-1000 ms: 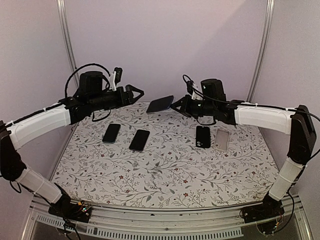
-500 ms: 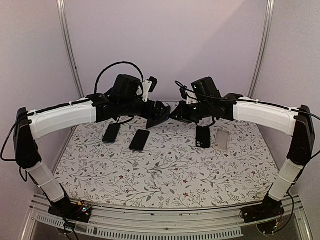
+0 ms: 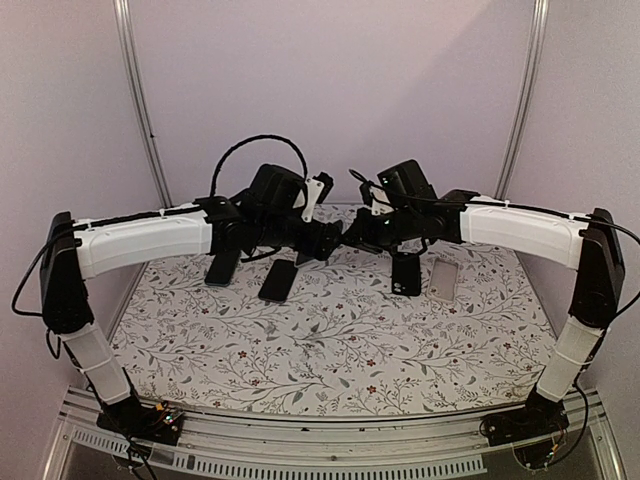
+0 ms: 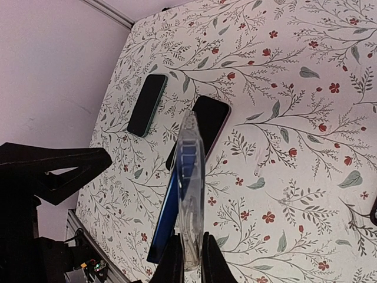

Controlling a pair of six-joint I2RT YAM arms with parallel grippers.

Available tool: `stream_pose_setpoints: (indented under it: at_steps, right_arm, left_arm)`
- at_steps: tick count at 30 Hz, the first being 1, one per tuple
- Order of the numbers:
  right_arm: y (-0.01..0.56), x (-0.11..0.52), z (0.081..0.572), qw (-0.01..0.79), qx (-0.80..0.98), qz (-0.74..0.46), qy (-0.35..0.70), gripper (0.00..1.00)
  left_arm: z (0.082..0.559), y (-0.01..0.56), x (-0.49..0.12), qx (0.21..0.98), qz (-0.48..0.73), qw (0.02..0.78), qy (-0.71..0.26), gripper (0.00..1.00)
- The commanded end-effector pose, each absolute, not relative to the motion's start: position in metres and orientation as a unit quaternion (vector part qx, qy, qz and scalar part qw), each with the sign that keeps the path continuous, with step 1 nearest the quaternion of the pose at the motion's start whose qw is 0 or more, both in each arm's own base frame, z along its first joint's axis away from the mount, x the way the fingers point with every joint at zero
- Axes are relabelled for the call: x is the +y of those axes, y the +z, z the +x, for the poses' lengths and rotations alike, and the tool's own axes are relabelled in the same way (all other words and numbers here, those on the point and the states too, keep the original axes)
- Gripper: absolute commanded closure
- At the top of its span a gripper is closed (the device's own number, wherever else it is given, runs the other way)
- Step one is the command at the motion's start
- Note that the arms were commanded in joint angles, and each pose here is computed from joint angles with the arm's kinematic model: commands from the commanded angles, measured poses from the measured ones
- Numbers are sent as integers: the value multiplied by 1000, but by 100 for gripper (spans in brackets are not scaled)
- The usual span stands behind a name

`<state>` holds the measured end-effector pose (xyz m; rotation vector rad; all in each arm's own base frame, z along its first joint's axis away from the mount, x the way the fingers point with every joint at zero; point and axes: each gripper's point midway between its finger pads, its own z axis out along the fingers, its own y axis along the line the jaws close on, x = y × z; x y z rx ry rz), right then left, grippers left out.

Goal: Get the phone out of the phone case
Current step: Remove the phone from the phone case.

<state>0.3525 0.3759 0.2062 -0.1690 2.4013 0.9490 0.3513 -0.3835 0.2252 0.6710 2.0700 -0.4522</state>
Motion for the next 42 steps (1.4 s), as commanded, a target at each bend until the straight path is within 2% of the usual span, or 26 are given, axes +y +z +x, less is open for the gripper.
stream_pose_setpoints:
  at_steps: [1,21,42]
  right_arm:
    - [232,383,359,299,873,-56,381,100]
    - [227,389,353,279,870,-53,404,100]
    - [213,396,340,235,859,-18,454,100]
  left_arm:
    - [351,228,-392,830,283,449,-173,19]
    - [361,201,-391,842,280,448,-106,23]
    - [363,168,-399,823,280,495,-17,25]
